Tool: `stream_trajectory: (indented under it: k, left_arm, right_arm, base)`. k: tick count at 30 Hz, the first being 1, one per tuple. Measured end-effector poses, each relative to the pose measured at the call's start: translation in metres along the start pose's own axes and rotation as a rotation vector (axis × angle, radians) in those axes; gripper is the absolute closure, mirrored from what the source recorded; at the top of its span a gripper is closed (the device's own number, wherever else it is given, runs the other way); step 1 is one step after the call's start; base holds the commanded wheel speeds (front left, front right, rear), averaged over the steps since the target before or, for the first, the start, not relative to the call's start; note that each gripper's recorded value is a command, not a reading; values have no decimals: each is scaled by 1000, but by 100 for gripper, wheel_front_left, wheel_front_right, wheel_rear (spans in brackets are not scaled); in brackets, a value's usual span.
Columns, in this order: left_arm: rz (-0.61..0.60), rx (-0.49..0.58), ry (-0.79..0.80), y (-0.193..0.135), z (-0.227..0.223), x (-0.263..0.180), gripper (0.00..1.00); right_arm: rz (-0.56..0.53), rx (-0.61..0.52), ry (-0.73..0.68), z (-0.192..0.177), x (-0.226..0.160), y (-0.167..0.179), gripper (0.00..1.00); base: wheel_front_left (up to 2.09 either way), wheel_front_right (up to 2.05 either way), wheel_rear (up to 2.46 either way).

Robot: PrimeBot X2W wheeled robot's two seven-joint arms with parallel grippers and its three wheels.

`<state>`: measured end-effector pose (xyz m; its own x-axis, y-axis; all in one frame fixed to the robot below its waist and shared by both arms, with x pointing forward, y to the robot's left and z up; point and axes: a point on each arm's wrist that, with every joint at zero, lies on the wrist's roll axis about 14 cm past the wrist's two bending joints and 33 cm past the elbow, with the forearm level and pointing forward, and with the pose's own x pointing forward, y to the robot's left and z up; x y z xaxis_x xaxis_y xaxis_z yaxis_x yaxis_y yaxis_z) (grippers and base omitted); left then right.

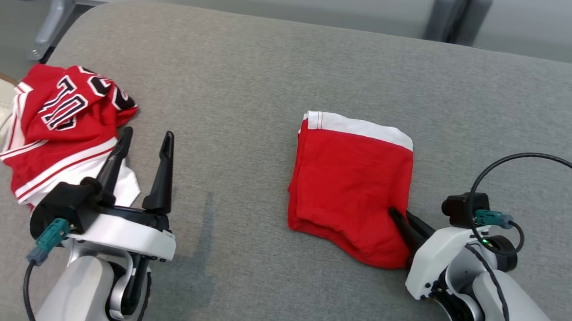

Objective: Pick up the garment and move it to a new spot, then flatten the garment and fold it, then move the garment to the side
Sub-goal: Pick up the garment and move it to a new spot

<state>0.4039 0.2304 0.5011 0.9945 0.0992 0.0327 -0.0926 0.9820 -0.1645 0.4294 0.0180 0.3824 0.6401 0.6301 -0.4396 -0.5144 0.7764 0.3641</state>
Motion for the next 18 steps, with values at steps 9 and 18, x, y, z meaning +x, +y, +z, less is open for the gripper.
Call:
stream_trajectory:
  k: [9, 18]
  left_arm:
    - [-85, 6, -3, -24, -3, 24, 0]
    - [-279, -4, 32, -92, -17, 53, 0]
  right_arm:
    - [-141, -29, -25, 2, -42, -56, 100]
    - [-307, -84, -6, -5, -100, -112, 100]
  base:
    - [0, 0, 0]
    - [0, 0, 0]
